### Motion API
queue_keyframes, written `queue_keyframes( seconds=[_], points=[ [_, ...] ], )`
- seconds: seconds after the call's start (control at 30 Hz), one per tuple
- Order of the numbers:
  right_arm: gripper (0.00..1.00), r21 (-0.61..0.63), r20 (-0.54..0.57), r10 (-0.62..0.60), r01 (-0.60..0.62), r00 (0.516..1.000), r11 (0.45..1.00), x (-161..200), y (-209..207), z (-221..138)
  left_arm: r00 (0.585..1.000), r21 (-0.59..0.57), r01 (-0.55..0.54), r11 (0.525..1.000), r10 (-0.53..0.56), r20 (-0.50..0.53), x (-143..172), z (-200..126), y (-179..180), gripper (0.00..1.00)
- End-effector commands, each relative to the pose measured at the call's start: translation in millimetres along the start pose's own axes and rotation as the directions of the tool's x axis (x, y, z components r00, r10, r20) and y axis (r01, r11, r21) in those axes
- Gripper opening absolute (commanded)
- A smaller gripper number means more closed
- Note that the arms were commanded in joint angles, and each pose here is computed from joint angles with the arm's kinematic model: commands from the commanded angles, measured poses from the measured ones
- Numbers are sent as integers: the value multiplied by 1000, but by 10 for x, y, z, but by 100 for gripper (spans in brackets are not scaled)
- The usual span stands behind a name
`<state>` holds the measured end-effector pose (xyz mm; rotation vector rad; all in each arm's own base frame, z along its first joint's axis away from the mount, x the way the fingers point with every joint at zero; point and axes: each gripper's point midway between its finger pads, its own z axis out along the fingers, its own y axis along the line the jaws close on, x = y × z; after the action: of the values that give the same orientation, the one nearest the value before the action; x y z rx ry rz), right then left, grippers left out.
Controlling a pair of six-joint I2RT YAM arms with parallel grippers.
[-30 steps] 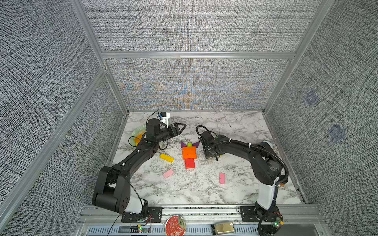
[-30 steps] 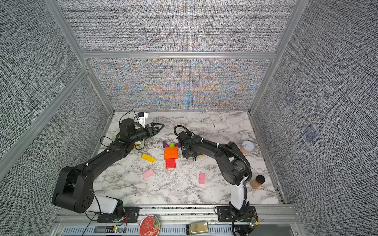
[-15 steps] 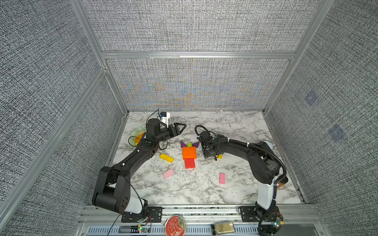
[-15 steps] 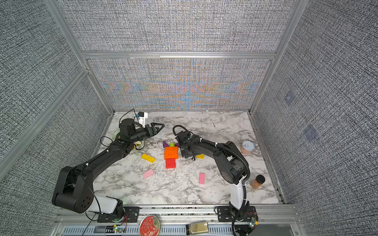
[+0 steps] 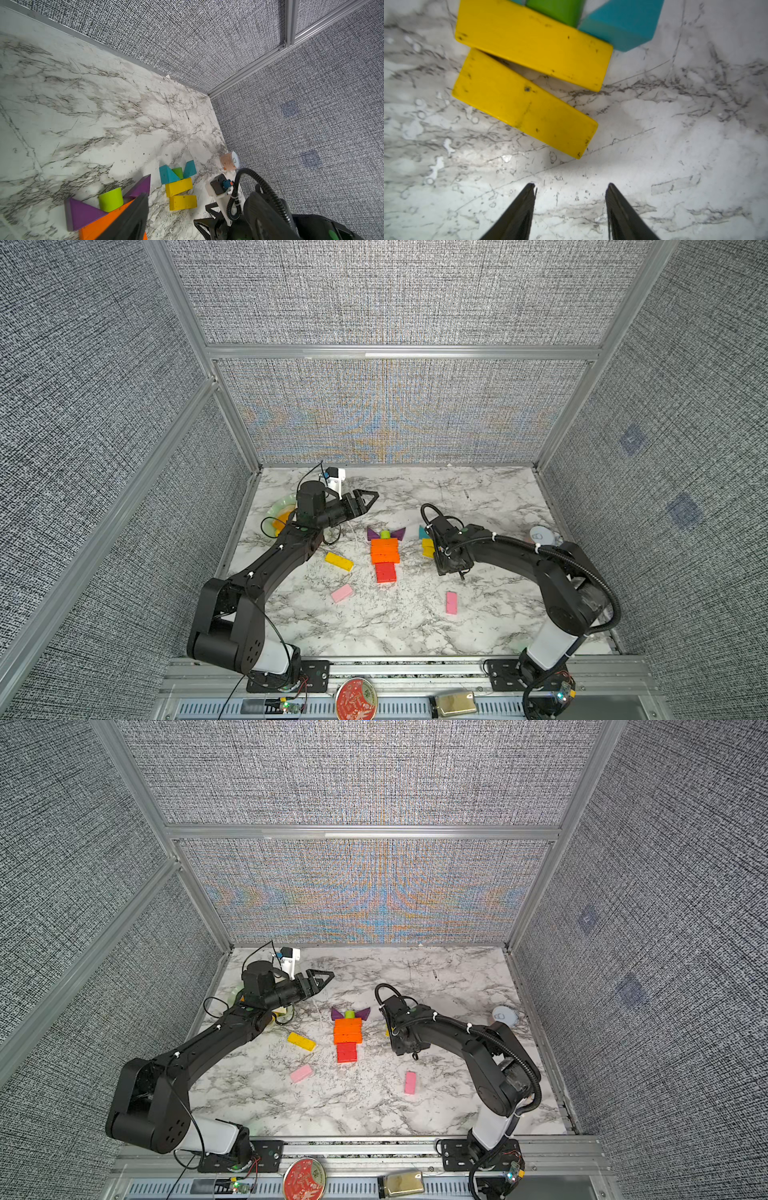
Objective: Assemble a carrot with building blocks
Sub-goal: Assemble the building block at the center of the board.
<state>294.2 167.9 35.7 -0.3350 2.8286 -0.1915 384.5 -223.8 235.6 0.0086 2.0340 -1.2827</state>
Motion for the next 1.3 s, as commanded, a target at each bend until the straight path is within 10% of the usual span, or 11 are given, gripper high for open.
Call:
queue_keyframes(
  seconds=[0.0, 1.27],
  points=[
    [55, -4, -15, 1, -1, 1000, 1000, 25, -8, 64, 1000, -6, -3, 1000, 3, 0, -15, 2, 3, 77],
    [51, 10, 24, 12, -12, 1000, 1000, -357, -105, 256, 1000, -24, -6, 1000, 6, -7, -2, 23, 56, 77]
  ],
)
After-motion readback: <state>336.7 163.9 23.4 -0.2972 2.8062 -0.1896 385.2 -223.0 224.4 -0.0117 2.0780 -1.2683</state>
